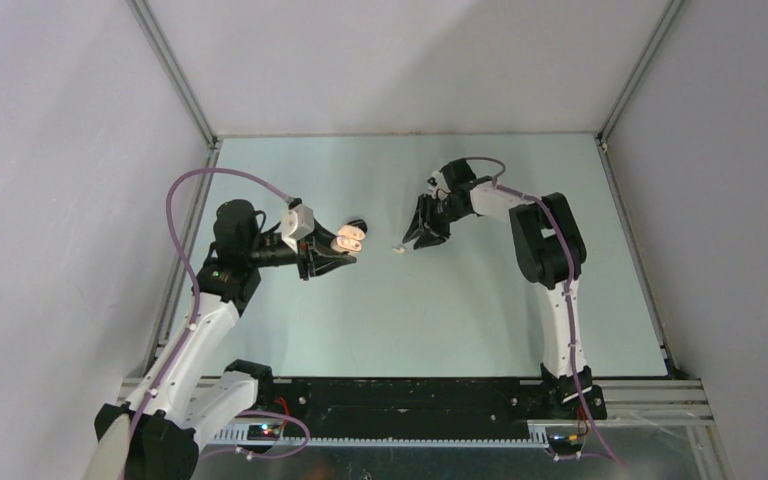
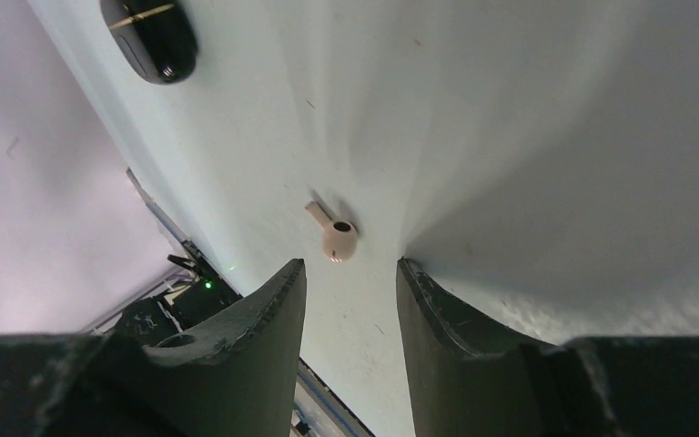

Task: Insert the wireless bluetooth earbuds into the charging case
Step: Adjust the right earbud at the center of the board.

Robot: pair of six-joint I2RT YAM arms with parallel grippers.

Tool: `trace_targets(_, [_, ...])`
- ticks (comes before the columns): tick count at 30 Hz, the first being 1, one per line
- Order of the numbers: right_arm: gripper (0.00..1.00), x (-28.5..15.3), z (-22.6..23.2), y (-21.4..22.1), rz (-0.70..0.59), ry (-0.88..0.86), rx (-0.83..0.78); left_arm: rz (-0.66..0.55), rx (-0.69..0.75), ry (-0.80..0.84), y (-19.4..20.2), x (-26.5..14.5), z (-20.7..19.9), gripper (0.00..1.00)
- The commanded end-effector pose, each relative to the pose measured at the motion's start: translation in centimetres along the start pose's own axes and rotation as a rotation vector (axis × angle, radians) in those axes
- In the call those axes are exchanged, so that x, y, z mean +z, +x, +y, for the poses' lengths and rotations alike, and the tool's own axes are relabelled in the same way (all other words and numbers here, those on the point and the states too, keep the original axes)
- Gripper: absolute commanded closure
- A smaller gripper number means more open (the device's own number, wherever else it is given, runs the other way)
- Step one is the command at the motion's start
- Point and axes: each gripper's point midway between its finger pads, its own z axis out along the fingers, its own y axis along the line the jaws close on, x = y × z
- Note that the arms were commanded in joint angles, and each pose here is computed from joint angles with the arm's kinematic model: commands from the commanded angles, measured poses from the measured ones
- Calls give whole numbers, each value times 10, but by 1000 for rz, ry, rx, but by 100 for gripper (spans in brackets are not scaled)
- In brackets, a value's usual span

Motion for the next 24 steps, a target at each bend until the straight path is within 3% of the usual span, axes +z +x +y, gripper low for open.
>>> trace_targets(1, [54, -17, 3, 8, -15, 29, -28, -19, 66, 6, -15, 1, 0, 88])
trace_targets(11, [54, 15, 27, 44, 108, -113, -1, -18, 66, 6, -16, 0, 0, 88])
trace_targets(24, [55, 18, 22, 21, 51, -72, -1, -18, 68, 11, -16, 0, -1, 88])
